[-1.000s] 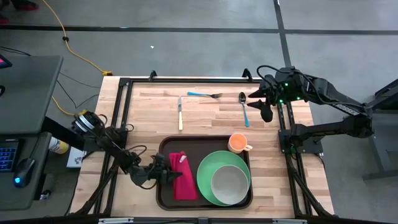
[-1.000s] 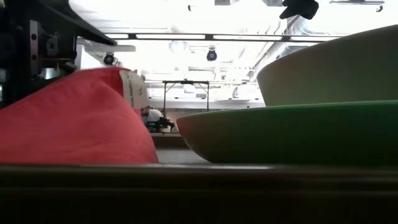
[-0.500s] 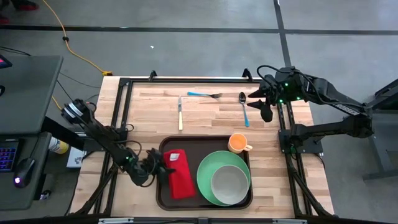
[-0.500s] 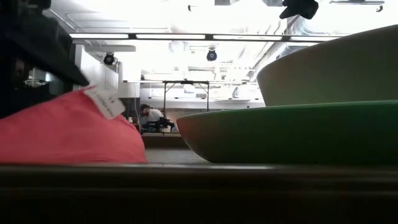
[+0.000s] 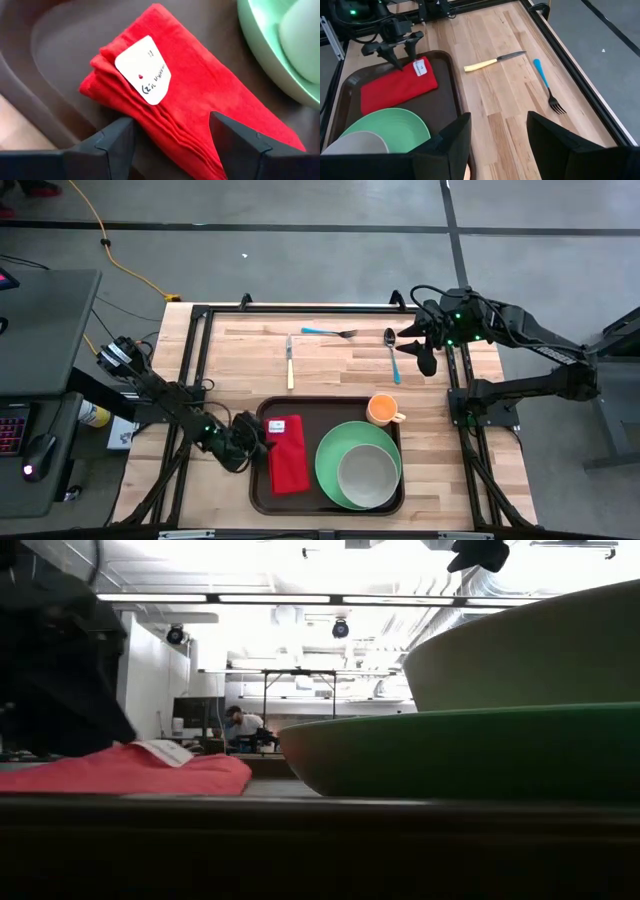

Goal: Set up tray
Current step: Put the red cloth table napkin to the left side of the brown tray, then put the yellow knife on the top of red cloth table napkin

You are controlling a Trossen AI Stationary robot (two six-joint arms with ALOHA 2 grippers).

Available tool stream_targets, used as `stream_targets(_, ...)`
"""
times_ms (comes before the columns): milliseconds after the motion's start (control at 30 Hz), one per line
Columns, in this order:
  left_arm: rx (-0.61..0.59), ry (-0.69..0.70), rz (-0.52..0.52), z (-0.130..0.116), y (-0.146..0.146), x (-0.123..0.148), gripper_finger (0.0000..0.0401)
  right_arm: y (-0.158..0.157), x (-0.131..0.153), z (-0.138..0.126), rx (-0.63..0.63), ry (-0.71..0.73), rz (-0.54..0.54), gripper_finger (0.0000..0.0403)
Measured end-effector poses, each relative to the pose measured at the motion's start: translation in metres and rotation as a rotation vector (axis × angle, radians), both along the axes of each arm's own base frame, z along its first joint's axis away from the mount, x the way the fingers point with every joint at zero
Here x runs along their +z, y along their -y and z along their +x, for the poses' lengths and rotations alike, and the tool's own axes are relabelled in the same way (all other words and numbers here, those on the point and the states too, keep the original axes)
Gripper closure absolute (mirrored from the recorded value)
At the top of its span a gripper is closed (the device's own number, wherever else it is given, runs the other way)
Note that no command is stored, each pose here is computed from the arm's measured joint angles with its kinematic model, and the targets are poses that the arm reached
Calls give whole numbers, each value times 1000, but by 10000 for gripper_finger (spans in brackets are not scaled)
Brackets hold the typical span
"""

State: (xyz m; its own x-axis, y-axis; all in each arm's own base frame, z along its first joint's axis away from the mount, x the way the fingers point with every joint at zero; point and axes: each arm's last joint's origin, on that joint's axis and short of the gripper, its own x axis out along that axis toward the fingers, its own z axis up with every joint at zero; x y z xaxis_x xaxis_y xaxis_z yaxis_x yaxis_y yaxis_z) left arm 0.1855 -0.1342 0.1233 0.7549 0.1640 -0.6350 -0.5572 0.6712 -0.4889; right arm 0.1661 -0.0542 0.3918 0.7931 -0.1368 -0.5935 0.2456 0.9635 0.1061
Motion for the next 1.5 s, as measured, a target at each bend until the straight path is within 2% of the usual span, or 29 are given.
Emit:
stream_targets(267, -80, -91, 76, 25, -26, 11, 126, 1, -3, 6, 14, -16, 17, 233)
stream_targets(467, -149, -130, 22, 35, -29, 18, 126, 1, -4, 5, 15, -23, 20, 233)
stream_targets(733, -177, -368, 39, 32, -28, 32, 126, 1, -6, 4, 21, -46, 20, 233)
stream_targets(833, -180, -416, 53, 33, -27, 41, 126, 1, -5, 4, 23, -46, 17, 233)
stream_targets(967, -148, -461, 119, 35, -28, 55, 126, 1, -5, 4, 20, -47, 13, 233)
stream_targets(1100, -87, -445, 247, 39, -29, 73, 126, 1, -5, 4, 20, -47, 13, 233)
stream_targets(1233, -77, -433, 358, 43, -32, 85, 126, 1, -5, 4, 19, -47, 13, 233)
stream_targets(1333, -37, -437, 346, 46, -38, 86, 126, 1, -5, 4, 11, -46, 21, 233)
stream_targets(1500, 47, -444, 274, 51, -57, 88, 126, 3, -6, 4, -74, -49, 30, 233)
